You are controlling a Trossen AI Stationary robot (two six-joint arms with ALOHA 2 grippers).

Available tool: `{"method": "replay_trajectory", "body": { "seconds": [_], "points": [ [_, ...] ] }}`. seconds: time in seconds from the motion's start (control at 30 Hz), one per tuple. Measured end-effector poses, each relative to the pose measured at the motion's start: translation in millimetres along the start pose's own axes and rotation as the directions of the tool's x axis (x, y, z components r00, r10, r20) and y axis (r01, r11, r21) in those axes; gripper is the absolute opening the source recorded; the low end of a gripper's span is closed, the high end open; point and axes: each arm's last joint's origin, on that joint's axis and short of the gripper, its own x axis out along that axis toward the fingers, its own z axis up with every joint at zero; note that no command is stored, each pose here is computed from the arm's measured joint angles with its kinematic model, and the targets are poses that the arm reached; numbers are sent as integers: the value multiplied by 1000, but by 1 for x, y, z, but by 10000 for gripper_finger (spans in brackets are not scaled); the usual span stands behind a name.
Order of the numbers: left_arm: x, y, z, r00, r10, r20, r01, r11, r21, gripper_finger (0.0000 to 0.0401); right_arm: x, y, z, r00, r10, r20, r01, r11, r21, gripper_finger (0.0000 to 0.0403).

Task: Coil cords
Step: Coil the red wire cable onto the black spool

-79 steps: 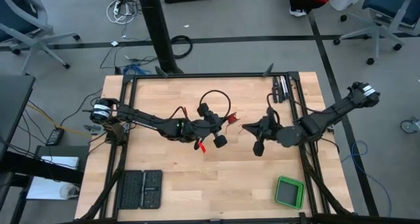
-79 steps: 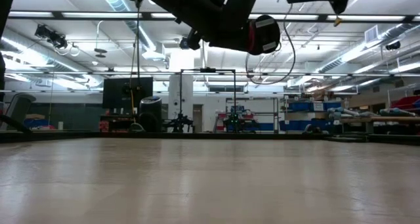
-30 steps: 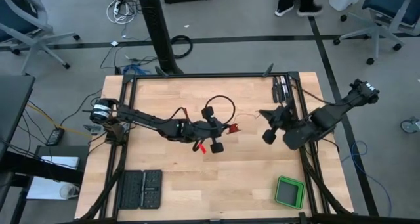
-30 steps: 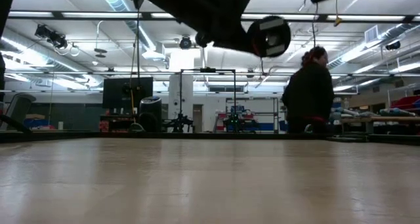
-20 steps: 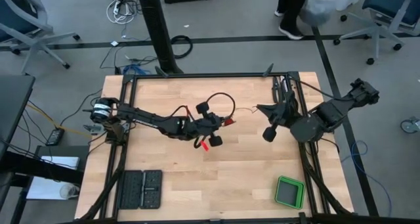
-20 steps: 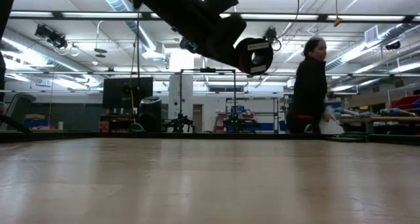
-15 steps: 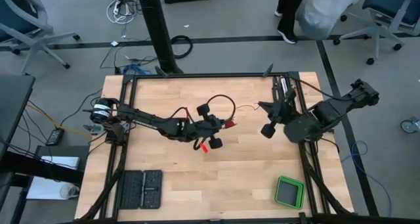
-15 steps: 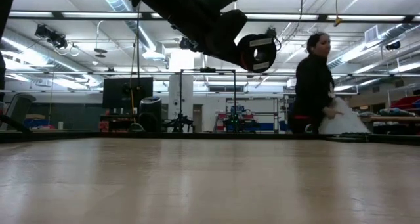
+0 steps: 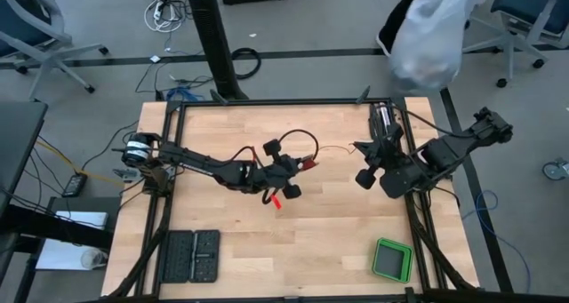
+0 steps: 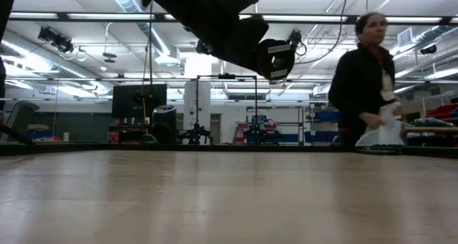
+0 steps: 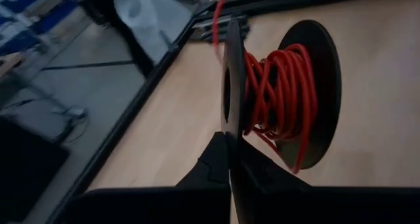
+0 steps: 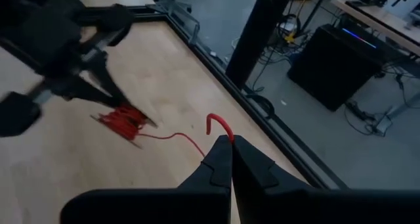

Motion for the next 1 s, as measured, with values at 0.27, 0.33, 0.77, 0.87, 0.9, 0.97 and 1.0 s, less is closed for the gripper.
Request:
{"method": "replay_trajectory", "body": {
  "seconds": [0.27,0.33,0.77,0.87,0.9,0.97,1.0],
  "points": [
    [2,4,-5,997,68,-46,-68,998,5,1,-10,4,11,997,55,63,-57,998,36,0],
    [3,5,-5,996,72,-46,-72,997,-1,1,-11,7,16,992,79,96,-82,996,31,0],
    [9,12,-6,997,47,-53,-53,992,-113,1,-13,37,61,907,237,349,-234,971,-53,0],
    [11,14,-6,998,38,-54,-46,989,-142,1,-7,47,68,883,265,388,-253,964,-81,0],
    [11,15,-6,998,31,-55,-39,987,-155,1,-5,51,71,872,279,403,-263,960,-95,0],
    [14,17,-5,998,15,-53,-25,981,-194,1,0,59,75,846,309,433,-284,951,-124,0],
    [15,19,-4,999,0,-44,-10,975,-222,1,3,63,77,836,321,445,-291,947,-137,0]
  ]
}}
